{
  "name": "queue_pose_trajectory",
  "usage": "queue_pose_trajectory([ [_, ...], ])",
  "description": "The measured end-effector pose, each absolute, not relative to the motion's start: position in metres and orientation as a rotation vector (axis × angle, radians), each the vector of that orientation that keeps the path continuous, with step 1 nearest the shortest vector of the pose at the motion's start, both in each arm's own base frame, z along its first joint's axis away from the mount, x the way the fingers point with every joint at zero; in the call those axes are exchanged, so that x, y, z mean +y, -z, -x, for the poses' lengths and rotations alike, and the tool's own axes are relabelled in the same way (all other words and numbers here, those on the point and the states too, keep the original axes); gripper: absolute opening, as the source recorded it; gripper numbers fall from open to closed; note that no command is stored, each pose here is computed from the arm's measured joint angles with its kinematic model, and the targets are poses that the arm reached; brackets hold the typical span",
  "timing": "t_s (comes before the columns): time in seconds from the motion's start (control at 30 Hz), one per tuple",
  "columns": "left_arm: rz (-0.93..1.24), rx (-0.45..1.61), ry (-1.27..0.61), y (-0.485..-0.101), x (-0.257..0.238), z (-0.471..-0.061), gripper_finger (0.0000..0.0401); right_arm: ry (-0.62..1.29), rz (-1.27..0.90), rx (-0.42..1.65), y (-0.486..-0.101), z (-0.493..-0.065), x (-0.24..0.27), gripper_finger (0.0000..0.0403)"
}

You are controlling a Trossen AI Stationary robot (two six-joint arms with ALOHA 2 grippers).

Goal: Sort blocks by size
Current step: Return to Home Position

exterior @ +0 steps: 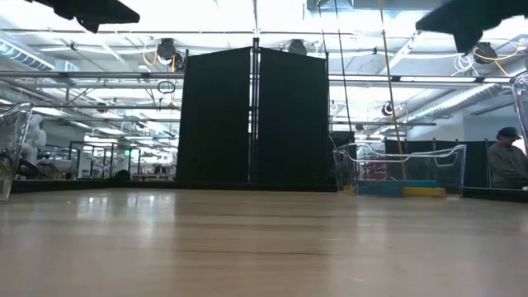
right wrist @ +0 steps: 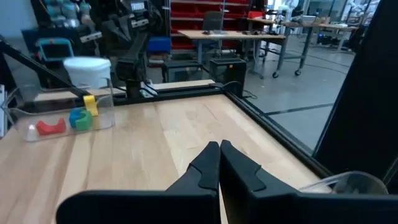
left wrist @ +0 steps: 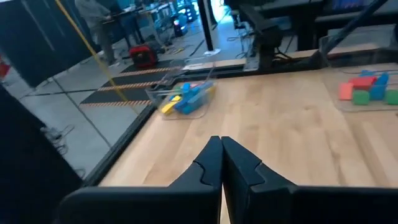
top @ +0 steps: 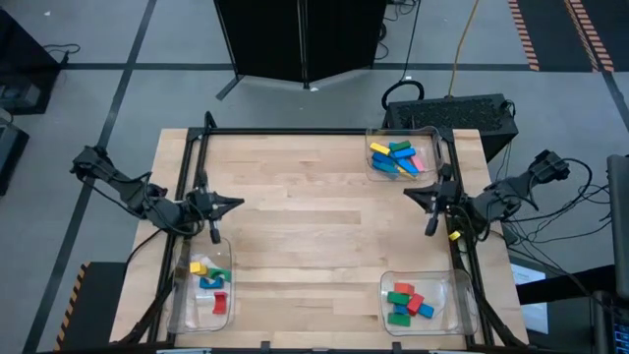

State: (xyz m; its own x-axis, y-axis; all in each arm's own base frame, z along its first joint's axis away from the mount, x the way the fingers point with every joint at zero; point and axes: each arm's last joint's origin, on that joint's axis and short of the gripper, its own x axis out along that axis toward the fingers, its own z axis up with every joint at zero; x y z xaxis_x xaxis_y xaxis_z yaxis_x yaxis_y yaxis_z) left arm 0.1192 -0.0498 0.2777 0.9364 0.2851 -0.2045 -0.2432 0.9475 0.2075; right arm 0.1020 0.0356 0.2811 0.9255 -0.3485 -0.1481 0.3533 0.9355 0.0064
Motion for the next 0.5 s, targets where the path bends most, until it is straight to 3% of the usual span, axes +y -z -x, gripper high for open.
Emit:
queue_pose_trajectory([
  [0.5, -0.149, 0.046, -0.179, -0.239, -0.041, -0.118, 0.0001, 0.314, -0.06, 0.052, -0.229, -0.095, 0.023, 0.0],
])
